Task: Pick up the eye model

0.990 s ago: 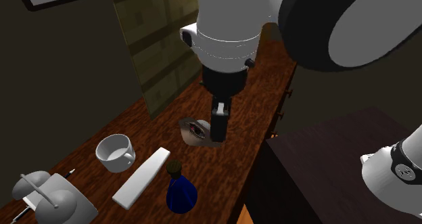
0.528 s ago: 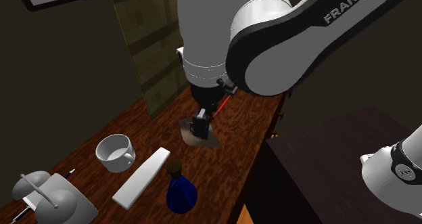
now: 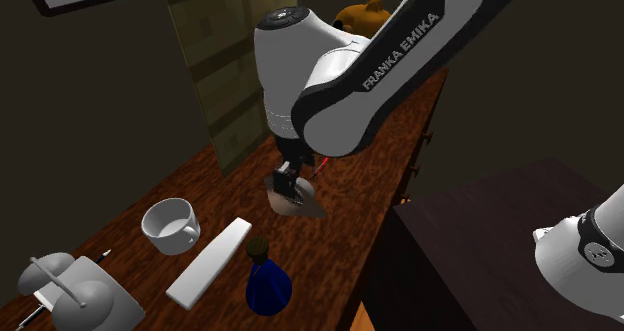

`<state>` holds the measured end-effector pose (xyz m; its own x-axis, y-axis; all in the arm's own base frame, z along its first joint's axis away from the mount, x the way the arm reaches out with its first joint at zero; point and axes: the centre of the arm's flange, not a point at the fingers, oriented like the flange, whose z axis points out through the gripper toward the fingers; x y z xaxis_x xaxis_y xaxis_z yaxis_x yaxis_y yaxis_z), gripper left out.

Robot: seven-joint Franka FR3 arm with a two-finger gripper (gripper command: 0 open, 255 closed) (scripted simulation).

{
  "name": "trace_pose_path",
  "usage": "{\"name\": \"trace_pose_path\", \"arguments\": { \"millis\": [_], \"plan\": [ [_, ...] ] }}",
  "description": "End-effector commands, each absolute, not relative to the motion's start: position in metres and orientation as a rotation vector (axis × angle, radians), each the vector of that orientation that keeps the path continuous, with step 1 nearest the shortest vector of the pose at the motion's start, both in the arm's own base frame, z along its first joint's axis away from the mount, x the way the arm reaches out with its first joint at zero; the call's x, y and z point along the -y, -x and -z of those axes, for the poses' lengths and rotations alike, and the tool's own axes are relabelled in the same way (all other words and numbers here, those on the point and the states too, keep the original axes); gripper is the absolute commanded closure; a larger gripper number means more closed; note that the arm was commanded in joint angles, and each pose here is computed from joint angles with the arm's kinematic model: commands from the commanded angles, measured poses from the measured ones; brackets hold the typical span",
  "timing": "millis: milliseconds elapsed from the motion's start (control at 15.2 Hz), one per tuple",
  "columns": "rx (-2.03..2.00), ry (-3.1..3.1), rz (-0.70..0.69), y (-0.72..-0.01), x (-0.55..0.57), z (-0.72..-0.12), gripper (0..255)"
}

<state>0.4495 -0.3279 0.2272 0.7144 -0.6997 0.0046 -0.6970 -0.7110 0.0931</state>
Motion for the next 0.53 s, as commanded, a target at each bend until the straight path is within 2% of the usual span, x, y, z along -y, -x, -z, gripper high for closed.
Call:
{"name": "trace_pose_path", "arguments": {
  "millis": [0, 462],
  "plan": [
    [1.211, -2.798, 0.055, -0.447, 0.343, -0.206, 0],
    [1.213, -2.798, 0.056, -0.447, 0.344, -0.174, 0]
  ]
}}
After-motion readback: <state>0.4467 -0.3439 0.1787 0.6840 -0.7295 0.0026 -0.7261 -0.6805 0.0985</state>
